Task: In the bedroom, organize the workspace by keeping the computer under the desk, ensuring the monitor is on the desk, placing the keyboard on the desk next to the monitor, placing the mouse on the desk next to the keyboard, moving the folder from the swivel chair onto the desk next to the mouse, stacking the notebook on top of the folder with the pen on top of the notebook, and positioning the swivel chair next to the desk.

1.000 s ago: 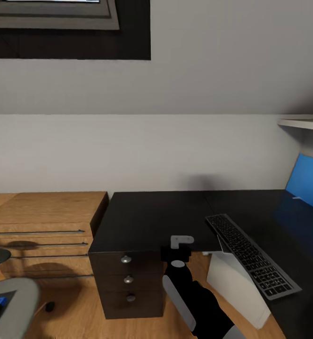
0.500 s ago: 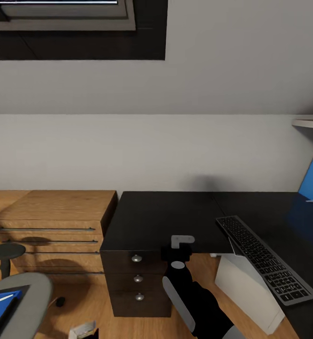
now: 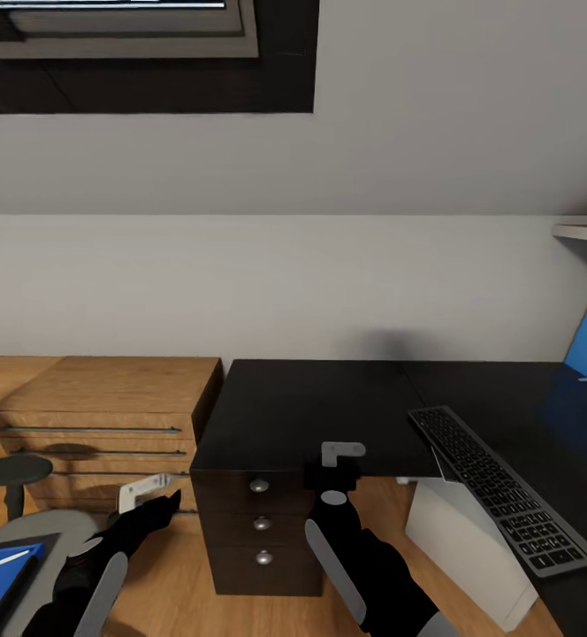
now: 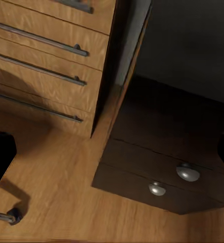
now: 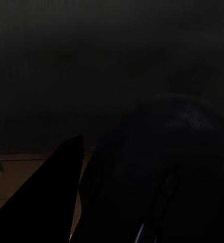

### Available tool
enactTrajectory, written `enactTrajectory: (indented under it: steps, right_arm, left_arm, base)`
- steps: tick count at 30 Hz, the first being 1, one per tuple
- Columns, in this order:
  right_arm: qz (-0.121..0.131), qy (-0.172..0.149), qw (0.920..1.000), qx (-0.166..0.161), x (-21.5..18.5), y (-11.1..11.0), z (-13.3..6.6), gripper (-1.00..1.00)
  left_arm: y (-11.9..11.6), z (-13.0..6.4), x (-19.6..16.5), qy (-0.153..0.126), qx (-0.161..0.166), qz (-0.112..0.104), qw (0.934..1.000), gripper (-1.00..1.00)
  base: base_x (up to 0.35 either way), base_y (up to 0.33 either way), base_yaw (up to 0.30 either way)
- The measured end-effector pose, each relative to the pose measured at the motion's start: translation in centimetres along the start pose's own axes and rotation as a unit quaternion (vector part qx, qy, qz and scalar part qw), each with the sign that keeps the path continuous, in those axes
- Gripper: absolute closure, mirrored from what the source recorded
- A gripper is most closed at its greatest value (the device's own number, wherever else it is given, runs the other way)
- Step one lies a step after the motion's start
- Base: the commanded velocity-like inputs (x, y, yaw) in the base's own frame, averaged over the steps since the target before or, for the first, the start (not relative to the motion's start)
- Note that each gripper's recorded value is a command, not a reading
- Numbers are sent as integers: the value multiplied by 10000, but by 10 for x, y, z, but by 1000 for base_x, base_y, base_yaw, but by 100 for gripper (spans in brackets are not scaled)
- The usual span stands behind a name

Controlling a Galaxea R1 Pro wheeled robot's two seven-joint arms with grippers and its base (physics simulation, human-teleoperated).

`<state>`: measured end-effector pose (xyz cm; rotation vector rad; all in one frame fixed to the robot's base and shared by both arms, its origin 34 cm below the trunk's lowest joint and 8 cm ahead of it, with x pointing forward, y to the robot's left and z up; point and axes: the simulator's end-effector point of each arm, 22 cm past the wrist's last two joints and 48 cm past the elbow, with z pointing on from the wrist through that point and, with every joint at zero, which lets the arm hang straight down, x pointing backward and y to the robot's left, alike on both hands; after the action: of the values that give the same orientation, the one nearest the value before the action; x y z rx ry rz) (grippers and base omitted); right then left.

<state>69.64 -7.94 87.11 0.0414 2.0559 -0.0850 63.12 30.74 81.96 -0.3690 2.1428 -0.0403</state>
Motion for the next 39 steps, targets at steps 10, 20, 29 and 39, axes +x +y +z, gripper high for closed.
enactTrajectory:
  steps: [10,20,29,39]
  right_arm:
    - [3,16,10000,-38,1,2,0,100]
    - [-85,26,9996,-257,5,-1,5,100]
    - [-103,32,9972,-737,7,18,4,100]
    - [-117,29,9973,-731,7,17,4,100]
  left_arm:
    - [26,5,14,135,-439,385,9982,-100]
    - [26,2,22,0,-432,387,9983,-100]
    - [15,-1,30,-27,-315,445,9985,-100]
    - [14,-1,32,-3,-306,453,9985,-100]
  base:
    - [0,0,255]
    - [0,0,270]
    - [111,69,269]
    - [207,44,173]
